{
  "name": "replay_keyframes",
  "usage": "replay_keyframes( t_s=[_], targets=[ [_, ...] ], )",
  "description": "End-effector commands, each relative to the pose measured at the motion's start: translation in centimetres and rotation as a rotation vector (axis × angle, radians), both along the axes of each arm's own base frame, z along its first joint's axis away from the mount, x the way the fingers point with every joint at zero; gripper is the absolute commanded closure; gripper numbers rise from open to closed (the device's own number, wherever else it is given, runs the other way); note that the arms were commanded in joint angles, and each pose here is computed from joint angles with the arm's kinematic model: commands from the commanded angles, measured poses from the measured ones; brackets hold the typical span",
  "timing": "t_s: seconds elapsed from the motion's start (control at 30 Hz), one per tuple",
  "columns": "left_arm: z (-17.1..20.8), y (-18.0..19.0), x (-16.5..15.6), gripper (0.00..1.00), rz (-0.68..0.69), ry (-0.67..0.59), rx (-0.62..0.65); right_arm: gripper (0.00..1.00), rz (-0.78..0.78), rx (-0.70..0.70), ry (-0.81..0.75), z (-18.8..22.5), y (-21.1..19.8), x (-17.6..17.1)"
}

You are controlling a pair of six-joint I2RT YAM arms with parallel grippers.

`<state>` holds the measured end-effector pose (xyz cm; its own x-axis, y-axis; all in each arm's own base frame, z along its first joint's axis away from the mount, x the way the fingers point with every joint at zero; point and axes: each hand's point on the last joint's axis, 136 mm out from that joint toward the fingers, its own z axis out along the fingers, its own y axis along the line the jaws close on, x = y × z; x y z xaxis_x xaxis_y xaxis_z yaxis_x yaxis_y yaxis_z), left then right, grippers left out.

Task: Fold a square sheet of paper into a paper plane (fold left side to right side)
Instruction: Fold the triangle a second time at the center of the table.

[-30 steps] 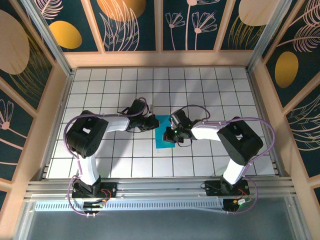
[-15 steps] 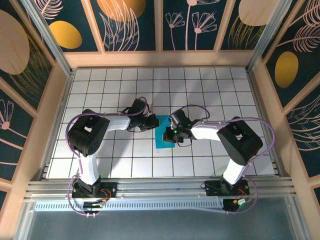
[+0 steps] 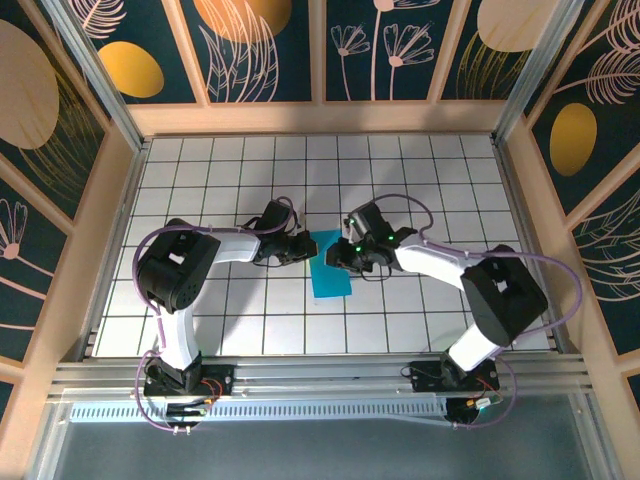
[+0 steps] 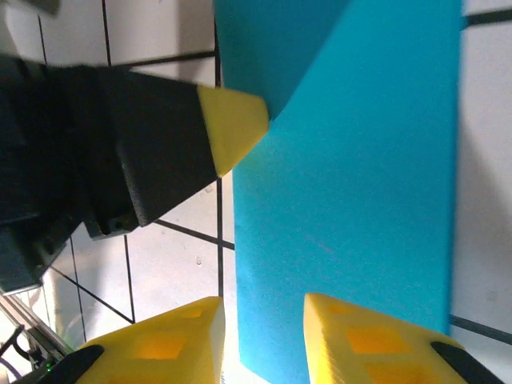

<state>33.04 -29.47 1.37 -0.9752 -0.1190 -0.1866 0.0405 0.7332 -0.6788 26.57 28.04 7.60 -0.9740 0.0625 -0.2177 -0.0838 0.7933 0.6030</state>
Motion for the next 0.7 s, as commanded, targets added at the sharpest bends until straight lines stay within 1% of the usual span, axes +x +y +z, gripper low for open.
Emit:
replay_keyframes(
  t_s=[0.0, 0.03, 0.1, 0.23, 0.33, 0.4, 0.67],
  targets=[
    [-2.1, 0.8, -1.3, 1.0, 0.003, 0.066, 0.042, 0.67, -0.002, -0.049, 0.061, -0.9, -2.8, -1.8],
    [-2.0, 0.7, -1.2, 1.0, 0.0, 0.062, 0.041, 0.67, -0.01, -0.047, 0.074, -1.1, -3.4, -2.2],
    [-2.0, 0.6, -1.1, 1.0, -0.002, 0.064, 0.041, 0.61, -0.025, -0.031, 0.114, -1.7, -4.4, -3.4],
    [-2.1, 0.5, -1.1, 1.0, -0.006, 0.062, 0.041, 0.54, -0.025, 0.048, 0.184, -2.4, -4.6, -5.4],
    [-2.0, 0.5, -1.1, 1.0, -0.006, 0.06, 0.042, 0.54, -0.018, 0.111, 0.23, -3.0, -4.1, -6.5],
    [-2.0, 0.6, -1.1, 1.0, -0.006, 0.059, 0.044, 0.55, -0.022, 0.149, 0.233, -3.0, -3.8, -6.5],
    [-1.9, 0.6, -1.1, 1.0, -0.008, 0.054, 0.046, 0.58, -0.029, 0.223, 0.234, -3.3, -2.7, -6.0]
  ],
)
